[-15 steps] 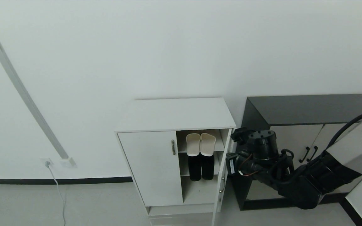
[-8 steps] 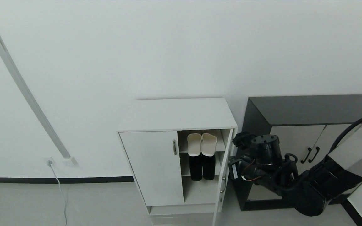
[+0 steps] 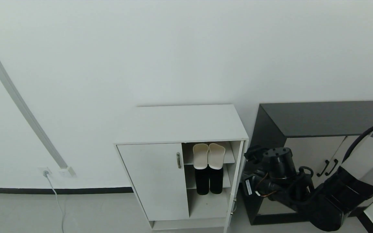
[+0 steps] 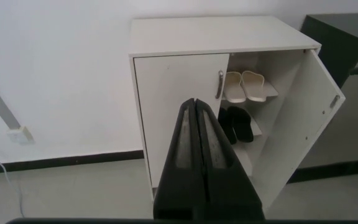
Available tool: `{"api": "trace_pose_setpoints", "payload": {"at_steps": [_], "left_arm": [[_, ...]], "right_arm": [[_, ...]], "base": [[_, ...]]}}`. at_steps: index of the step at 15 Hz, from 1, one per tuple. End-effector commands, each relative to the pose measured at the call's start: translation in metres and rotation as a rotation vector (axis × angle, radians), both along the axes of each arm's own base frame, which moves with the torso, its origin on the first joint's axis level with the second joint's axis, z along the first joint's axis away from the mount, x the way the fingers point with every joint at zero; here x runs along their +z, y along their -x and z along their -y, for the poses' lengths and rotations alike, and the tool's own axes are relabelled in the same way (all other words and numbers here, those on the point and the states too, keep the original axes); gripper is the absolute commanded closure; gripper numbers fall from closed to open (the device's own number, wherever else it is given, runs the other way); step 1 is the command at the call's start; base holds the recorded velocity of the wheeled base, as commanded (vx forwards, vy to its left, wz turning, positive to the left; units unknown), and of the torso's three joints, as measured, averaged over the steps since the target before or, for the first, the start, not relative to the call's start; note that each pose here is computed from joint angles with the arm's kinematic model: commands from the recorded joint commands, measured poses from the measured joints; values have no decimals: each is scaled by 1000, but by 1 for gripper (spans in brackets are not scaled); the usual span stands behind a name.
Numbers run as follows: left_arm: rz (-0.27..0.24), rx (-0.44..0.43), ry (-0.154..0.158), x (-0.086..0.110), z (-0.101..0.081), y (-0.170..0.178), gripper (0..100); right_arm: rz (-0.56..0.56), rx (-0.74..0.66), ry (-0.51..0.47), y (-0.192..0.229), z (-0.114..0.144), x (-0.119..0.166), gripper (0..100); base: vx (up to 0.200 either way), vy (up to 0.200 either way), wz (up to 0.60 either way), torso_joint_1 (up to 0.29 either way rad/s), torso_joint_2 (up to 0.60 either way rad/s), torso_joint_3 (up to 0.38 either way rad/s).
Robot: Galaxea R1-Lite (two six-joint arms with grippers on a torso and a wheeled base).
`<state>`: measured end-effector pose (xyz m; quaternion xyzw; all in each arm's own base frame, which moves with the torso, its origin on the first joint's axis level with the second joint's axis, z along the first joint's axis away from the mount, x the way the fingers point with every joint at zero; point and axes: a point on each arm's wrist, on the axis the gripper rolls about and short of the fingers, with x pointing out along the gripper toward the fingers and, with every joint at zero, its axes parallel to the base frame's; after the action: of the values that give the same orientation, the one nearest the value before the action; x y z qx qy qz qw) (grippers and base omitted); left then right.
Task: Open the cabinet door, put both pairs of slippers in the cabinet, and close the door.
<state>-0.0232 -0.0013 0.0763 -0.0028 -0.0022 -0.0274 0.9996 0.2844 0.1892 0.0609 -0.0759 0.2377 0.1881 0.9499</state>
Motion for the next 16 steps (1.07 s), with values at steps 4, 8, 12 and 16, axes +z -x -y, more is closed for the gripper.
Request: {"api": "trace_pose_setpoints", "payload": {"at_steps": [4,8,12,16], "left_arm": [[0,1,0,0,0,0,100],[0,3,0,0,0,0,100],[0,3,5,0,0,0,100],[0,1,2,0,0,0,100]], "right_arm": [[-24,4,17,-8,-7,-32,100],[-40,-3,24,-16,-8,-44,100],[-36,-8,11,-23,-12,-47,100],[-10,-4,-6,-33,-22,-48,100]], "base": [[0,0,0,0,0,0],[0,0,0,0,0,0],[0,0,0,0,0,0],[0,0,0,0,0,0]]}}
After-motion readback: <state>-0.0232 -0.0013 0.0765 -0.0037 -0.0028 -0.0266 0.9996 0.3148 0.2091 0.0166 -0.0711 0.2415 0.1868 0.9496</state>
